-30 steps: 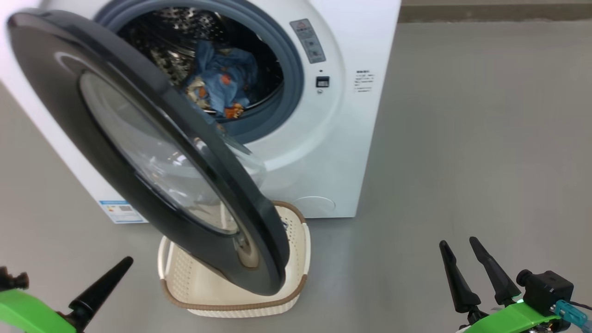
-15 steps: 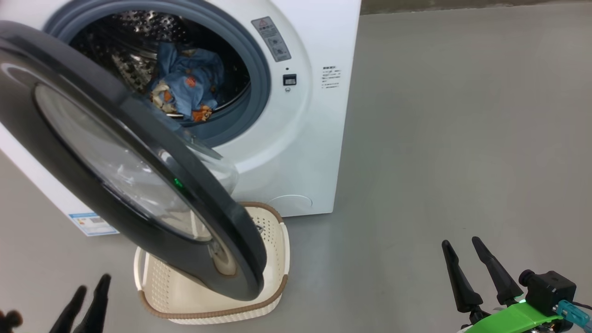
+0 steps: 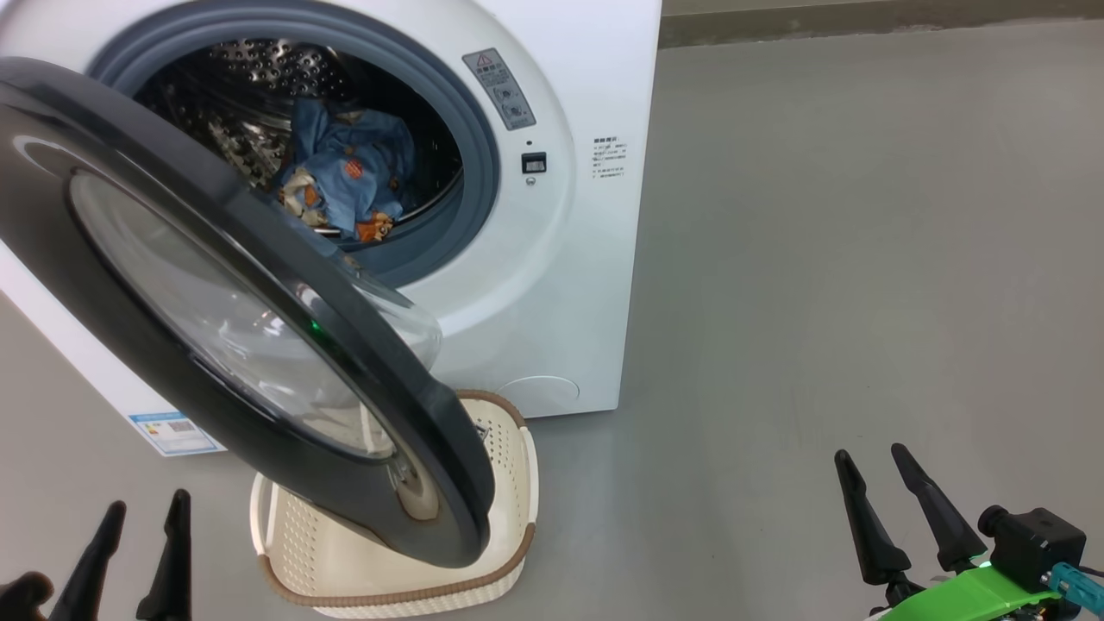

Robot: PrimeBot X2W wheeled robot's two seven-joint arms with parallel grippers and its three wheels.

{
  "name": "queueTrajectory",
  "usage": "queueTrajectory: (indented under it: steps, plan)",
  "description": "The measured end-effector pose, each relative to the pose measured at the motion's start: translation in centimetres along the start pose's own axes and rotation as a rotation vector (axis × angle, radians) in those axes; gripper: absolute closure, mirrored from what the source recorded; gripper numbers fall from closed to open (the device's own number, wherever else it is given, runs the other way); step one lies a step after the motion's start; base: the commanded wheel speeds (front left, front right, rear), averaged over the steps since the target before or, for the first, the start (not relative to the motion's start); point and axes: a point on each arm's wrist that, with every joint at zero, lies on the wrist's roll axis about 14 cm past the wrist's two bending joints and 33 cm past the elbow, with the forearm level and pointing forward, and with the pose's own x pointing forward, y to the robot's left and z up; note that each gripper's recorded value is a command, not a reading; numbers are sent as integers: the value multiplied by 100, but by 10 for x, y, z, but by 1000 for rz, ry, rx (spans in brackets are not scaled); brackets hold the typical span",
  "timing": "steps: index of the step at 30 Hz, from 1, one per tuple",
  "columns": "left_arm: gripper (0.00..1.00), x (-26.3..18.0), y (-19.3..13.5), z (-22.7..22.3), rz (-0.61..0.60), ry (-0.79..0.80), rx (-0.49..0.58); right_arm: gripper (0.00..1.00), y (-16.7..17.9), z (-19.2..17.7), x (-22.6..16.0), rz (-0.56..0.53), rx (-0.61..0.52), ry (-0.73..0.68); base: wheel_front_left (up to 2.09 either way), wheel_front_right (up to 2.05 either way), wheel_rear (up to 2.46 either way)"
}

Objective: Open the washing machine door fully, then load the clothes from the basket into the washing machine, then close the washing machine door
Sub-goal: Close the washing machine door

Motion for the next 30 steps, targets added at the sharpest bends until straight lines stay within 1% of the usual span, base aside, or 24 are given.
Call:
queueTrajectory:
  steps: [6,10,17,24,25,27,28,30]
  plan:
    - [0,-6,-6,-1,-1,-11,61,0,-1,3,0,-1,-1,-8,0,0,0]
    - [0,-7,-11,-4,-4,-13,76,0,-1,3,0,-3,-1,-8,0,0,0]
    - [0,-12,-9,-22,25,30,51,0,-1,1,0,-4,-1,-3,0,0,0]
    - [0,-13,-9,-25,30,34,45,0,1,-2,1,3,1,7,0,0,0]
    - [0,-13,-9,-25,31,34,44,29,2,-4,1,6,2,11,0,0,0]
    - [0,-14,-8,-24,34,34,44,80,6,-5,2,14,6,13,0,0,0]
    - [0,-14,-8,-24,36,33,44,100,8,-5,3,19,9,12,0,0,0]
    - [0,-15,-7,-24,39,31,43,100,14,-2,9,34,16,-1,0,0,0]
